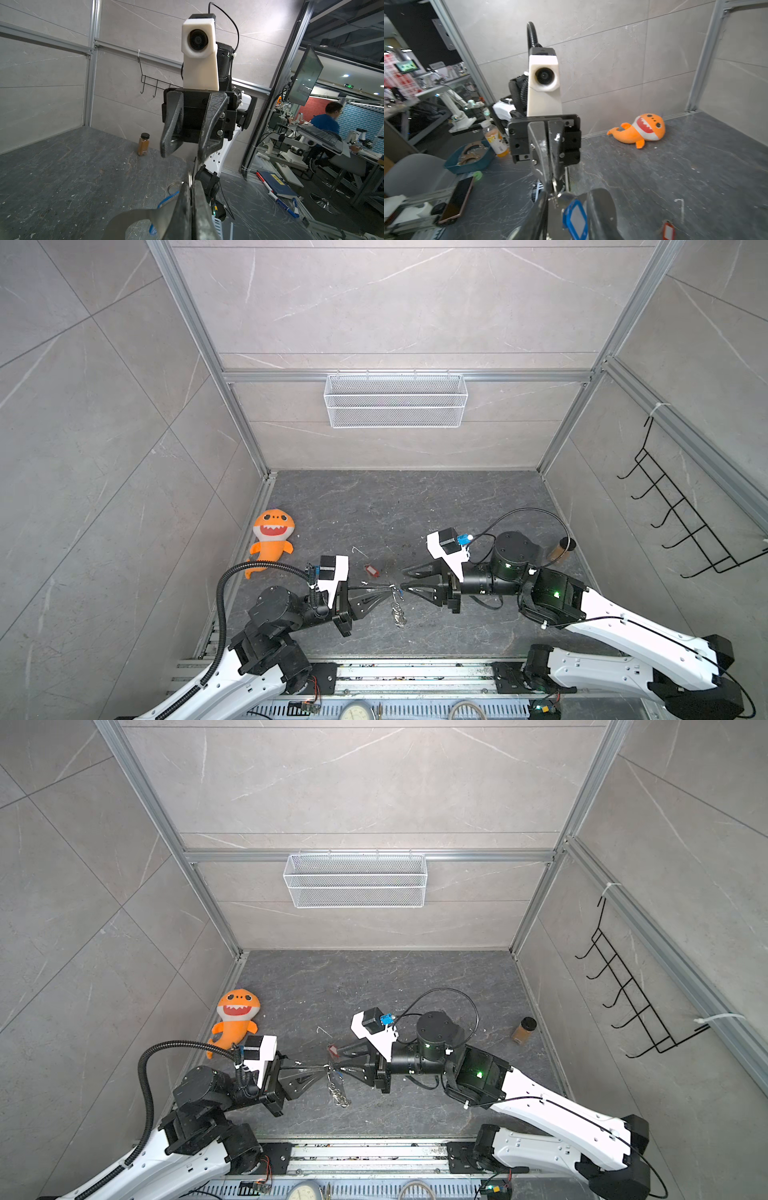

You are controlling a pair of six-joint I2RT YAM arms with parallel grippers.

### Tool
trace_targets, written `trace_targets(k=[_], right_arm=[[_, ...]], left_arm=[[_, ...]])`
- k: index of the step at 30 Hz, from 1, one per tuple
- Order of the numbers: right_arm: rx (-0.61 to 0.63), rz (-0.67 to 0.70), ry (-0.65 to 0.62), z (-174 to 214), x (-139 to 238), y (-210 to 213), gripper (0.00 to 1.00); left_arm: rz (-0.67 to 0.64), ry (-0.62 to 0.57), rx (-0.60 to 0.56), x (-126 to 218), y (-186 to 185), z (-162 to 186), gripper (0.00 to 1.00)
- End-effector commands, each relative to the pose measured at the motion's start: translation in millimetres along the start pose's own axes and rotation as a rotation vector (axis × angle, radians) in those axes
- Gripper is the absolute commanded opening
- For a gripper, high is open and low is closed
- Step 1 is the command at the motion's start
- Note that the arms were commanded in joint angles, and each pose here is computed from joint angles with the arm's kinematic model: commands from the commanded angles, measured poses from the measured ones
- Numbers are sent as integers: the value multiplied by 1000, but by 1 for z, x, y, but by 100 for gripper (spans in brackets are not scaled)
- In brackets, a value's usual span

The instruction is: Remove the keys from the keyring

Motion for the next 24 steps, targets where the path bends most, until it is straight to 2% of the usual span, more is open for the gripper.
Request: trace_targets(k=[1, 12, 16, 24], right_arm=[[-17, -90, -5, -2, -2, 12, 30], [-57, -66, 26, 8, -12, 0, 29], [-59, -73, 31, 10, -13, 1, 20], [-74, -70, 46, 16, -16, -3, 13]], left_arm=[[3, -78, -57, 3, -5, -22, 0], [-3, -87, -56, 3, -3, -24, 0], [-13, -83, -55, 3, -2, -22, 0], [-20, -90, -55, 3, -1, -22, 0]])
Point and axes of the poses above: each gripper's point midway between its finger pads, its own x axis back along the fingers, its own y axis along the line the jaws close on, z = x × y, the point moved 2 cm from there along x, back along the fingers, and after that the axes turned 12 degrees about -x, right-handed, at the moved point
